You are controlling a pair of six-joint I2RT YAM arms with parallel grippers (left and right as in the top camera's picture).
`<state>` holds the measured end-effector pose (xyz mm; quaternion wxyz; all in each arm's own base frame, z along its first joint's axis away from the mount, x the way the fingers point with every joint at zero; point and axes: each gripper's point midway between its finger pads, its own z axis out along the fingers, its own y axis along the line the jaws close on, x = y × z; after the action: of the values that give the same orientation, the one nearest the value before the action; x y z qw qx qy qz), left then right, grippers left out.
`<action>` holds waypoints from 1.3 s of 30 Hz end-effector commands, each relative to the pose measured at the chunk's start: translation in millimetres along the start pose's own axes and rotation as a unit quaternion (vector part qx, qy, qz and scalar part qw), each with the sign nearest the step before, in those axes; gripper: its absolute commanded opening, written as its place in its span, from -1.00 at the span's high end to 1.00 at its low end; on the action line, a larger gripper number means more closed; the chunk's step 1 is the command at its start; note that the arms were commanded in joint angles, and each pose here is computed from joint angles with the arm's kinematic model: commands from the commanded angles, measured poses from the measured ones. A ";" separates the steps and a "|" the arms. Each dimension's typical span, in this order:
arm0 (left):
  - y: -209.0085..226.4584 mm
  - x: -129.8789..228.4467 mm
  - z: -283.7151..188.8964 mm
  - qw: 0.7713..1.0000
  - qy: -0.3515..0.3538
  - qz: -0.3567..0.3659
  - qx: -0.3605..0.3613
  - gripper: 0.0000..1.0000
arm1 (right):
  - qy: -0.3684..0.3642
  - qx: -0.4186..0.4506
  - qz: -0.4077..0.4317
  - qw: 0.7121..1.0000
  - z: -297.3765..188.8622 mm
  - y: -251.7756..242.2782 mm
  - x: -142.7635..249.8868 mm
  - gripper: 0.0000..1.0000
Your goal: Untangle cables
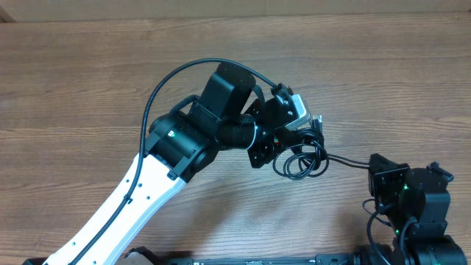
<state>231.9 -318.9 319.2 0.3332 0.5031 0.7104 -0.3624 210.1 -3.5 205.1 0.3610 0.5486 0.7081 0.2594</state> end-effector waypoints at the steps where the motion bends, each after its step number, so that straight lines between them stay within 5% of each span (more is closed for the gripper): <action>1: 6.3 -8.0 -15.6 0.999 -0.005 0.023 -0.040 0.92 | -0.076 0.021 -0.011 0.997 -6.6 -5.9 -26.8 0.93; 14: 29.6 42.5 -24.4 0.987 0.105 0.011 -0.119 0.92 | -0.107 0.058 -0.015 0.992 -9.7 -22.2 -36.6 0.93; 39: 59.9 111.0 -66.1 0.930 0.272 -0.009 -0.247 0.92 | -0.131 0.085 -0.020 0.988 -13.2 -33.9 -43.9 0.92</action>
<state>229.6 -234.2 239.6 0.2110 0.5010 0.8295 -0.1280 191.3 -23.2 185.8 0.3558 0.5718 0.7165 0.1819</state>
